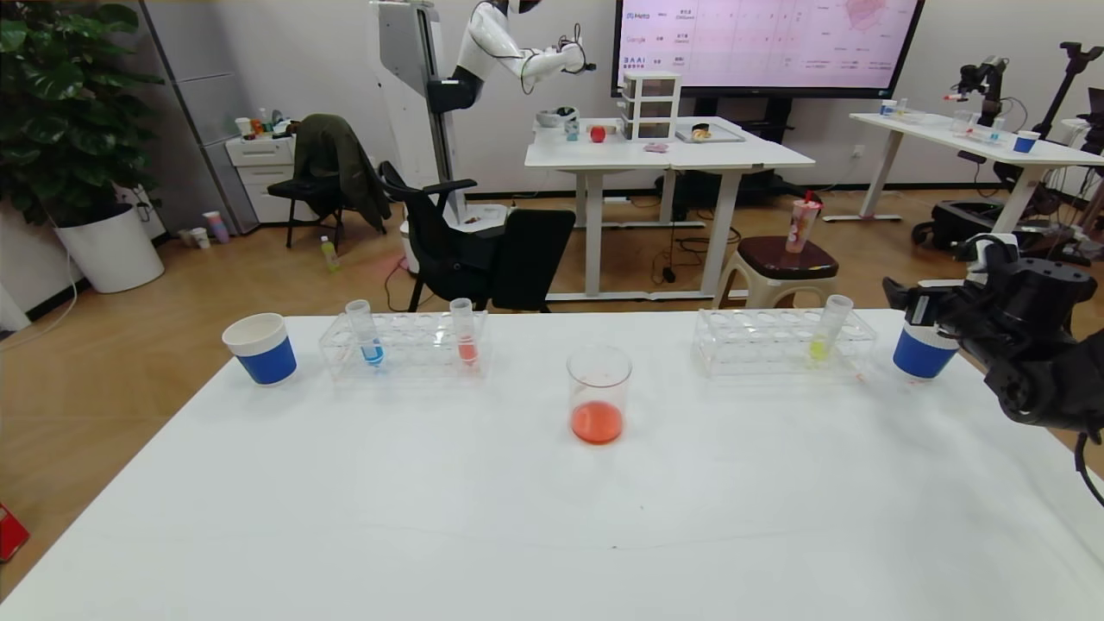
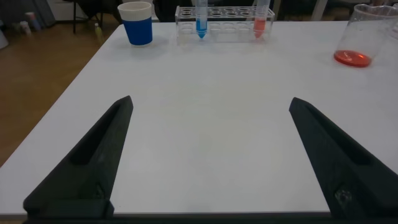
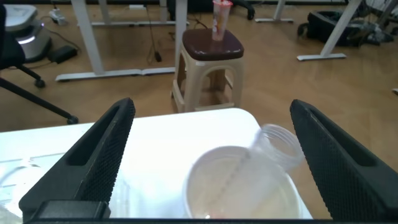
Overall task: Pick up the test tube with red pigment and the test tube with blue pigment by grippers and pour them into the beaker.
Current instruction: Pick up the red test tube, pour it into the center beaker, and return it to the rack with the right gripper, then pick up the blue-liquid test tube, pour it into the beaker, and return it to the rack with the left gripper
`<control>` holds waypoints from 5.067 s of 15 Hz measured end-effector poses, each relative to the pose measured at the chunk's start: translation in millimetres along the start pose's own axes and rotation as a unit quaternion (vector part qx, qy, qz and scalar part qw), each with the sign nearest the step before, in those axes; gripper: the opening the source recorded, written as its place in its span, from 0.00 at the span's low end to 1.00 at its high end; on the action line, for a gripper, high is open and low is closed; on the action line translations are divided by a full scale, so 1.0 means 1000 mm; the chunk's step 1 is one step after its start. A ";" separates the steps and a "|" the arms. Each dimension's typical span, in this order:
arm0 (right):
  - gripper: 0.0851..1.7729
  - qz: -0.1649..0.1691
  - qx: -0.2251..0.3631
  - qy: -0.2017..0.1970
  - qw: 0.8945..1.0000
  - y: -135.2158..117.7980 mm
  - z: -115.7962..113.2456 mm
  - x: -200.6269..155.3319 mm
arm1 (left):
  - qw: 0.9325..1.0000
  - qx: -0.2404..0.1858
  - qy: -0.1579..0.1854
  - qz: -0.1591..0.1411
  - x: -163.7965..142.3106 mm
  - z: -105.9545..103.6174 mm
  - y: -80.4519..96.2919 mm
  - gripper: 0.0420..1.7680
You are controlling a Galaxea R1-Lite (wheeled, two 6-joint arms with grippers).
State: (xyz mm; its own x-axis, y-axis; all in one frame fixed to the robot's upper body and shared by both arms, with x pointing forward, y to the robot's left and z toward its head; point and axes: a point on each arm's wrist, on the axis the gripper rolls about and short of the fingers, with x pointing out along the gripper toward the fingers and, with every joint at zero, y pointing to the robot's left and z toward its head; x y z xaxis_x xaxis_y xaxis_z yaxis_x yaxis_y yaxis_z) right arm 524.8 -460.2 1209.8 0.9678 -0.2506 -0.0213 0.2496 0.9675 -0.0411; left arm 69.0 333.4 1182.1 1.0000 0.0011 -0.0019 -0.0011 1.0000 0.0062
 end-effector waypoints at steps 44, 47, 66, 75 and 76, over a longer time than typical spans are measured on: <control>0.98 0.142 -0.042 -0.019 0.989 0.007 -0.035 -0.473 | 1.000 0.000 0.000 0.000 0.000 0.000 0.000 0.99; 0.98 0.143 -0.035 -0.019 0.989 0.008 -0.036 -0.472 | 1.000 0.000 0.000 0.000 0.000 0.000 0.000 0.99; 0.98 0.141 -0.017 -0.018 0.990 0.008 -0.037 -0.472 | 0.999 0.007 -0.038 -0.026 0.137 0.144 -0.001 0.99; 0.98 0.141 -0.017 -0.018 0.990 0.008 -0.037 -0.472 | 0.999 0.003 -0.031 0.009 0.331 0.063 0.008 0.99; 0.98 0.141 -0.017 -0.018 0.990 0.008 -0.037 -0.472 | 0.999 0.002 -0.029 0.015 0.345 0.048 0.009 0.99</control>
State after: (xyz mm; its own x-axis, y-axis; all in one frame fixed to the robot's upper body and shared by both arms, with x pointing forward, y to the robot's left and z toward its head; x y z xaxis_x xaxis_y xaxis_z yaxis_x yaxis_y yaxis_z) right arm 69.1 -335.8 1182.3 0.9995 0.0308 -0.0009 -0.0308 0.9969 -0.0729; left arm 413.8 342.7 1229.1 0.9980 0.0300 0.0555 -0.0305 0.9995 0.0084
